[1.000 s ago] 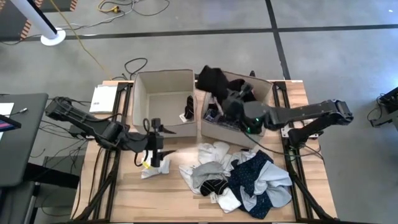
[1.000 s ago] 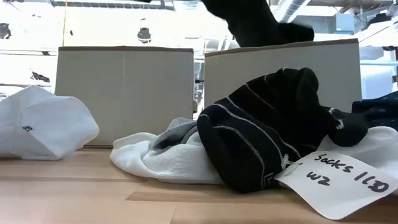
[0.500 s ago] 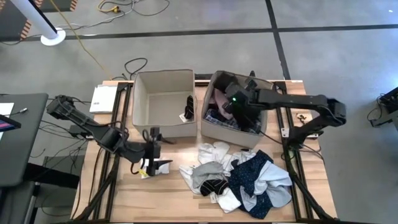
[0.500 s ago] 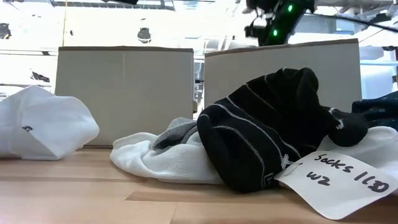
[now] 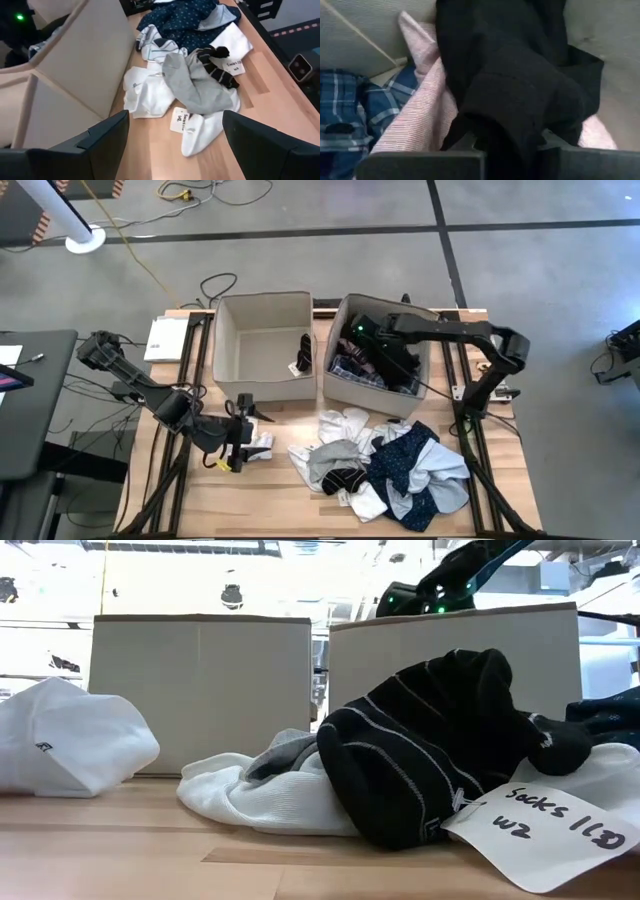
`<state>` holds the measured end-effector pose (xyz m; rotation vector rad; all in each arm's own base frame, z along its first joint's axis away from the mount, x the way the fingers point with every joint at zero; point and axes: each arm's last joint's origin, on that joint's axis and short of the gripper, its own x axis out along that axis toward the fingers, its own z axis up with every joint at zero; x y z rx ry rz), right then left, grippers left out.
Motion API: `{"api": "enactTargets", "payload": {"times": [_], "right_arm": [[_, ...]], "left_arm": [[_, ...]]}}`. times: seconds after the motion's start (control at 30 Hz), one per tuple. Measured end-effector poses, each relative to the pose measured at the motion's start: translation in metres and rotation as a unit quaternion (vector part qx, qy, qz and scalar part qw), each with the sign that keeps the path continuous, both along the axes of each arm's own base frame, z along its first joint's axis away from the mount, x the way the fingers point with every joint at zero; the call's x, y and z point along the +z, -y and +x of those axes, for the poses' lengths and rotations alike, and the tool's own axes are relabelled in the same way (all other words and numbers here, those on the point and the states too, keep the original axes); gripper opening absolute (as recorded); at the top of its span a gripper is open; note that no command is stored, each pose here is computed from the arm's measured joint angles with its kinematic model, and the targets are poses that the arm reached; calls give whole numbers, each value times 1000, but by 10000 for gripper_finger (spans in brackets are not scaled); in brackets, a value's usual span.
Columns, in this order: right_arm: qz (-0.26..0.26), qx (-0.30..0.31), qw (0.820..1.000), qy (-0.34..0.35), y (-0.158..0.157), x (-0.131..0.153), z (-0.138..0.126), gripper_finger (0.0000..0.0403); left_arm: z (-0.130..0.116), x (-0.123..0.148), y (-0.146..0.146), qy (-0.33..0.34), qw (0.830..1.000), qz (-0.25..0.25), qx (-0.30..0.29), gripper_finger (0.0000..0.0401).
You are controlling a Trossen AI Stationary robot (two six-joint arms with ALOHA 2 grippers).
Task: Sort clothes
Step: Put the black clothes into the right white laundry bin
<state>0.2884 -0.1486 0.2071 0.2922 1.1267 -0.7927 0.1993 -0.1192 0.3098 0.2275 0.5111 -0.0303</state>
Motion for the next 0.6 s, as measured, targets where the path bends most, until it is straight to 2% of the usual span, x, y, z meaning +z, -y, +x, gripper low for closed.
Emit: {"api": "enactTargets", "payload": {"times": [0.17, 0.33, 0.6], "right_arm": [[47, 11, 999, -3, 3, -16, 5, 58], [62, 5, 998, -4, 2, -20, 6, 58], [63, 20, 998, 13, -12, 4, -6, 75]], "left_arm": [[-3, -1, 4, -5, 1000, -9, -3, 316], [-5, -1, 6, -5, 1000, -13, -7, 316], [-7, -1, 9, -5, 1000, -19, -11, 316]]}}
